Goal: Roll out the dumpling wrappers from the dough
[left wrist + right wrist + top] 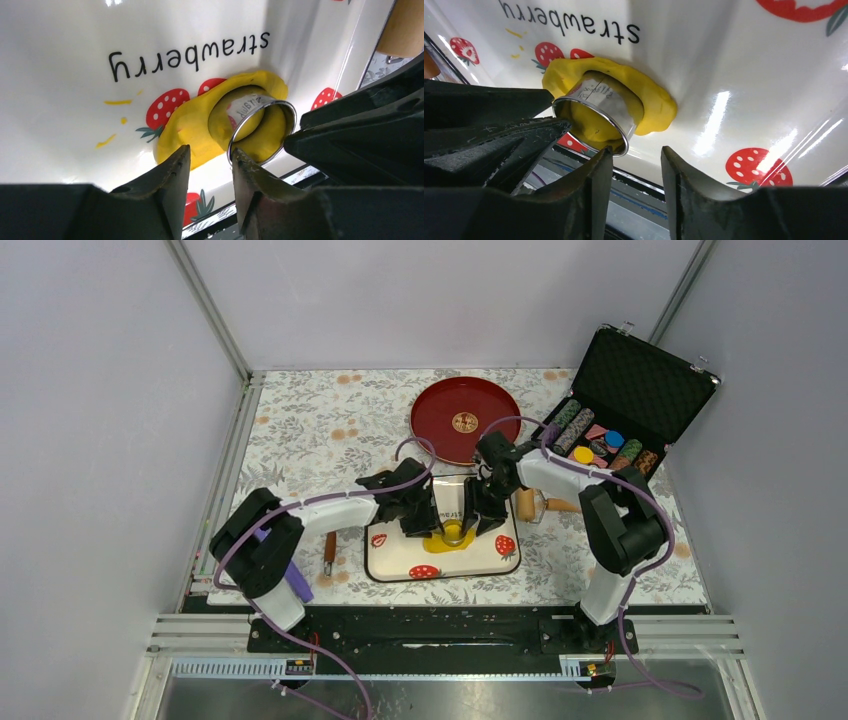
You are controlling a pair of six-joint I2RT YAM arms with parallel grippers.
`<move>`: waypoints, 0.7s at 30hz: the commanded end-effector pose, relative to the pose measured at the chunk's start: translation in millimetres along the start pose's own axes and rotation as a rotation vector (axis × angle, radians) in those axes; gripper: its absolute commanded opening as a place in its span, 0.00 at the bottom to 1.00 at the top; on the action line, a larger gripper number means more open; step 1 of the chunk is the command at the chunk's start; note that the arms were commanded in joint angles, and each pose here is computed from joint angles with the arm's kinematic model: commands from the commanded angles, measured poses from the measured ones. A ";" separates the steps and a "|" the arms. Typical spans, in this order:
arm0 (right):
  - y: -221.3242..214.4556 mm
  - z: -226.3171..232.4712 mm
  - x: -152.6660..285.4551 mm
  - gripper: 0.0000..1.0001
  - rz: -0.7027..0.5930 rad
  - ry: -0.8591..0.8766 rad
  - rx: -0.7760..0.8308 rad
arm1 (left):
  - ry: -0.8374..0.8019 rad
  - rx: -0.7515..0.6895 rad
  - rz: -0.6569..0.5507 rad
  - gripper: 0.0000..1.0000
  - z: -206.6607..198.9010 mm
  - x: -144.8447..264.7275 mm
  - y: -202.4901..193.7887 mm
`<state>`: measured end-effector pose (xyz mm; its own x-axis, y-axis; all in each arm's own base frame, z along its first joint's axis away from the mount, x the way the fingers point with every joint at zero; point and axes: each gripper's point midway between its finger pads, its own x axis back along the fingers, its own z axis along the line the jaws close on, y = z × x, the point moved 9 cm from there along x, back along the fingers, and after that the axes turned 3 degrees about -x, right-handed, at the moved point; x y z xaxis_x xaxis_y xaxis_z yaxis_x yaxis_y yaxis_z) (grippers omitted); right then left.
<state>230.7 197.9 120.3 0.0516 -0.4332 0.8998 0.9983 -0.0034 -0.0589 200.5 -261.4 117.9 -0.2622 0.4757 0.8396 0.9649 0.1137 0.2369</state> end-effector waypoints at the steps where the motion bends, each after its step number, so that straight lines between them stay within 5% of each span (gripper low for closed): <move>1: 0.4 16.4 26.6 0.52 -0.045 0.040 0.013 | -0.077 -0.032 -0.060 0.38 -17.4 29.5 15.0; 10: -2.8 25.9 47.7 0.65 -0.084 0.081 0.035 | -0.276 0.007 -0.148 0.54 -13.3 65.5 23.7; 13: -6.0 25.4 55.3 0.66 -0.105 0.115 0.034 | -0.311 0.043 -0.136 0.53 3.7 66.8 20.4; 15: -10.2 24.0 60.7 0.66 -0.110 0.172 0.014 | -0.306 0.057 -0.123 0.43 17.2 64.2 15.7; 21: -31.1 6.0 73.4 0.71 -0.151 0.250 -0.039 | -0.290 0.103 -0.069 0.42 49.8 48.2 1.3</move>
<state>215.9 181.3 180.3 -0.0856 -0.5744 0.8141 0.9958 -0.0768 0.0505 191.5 -196.2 138.0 -0.3395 0.6270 0.7012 0.9401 0.2505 0.2312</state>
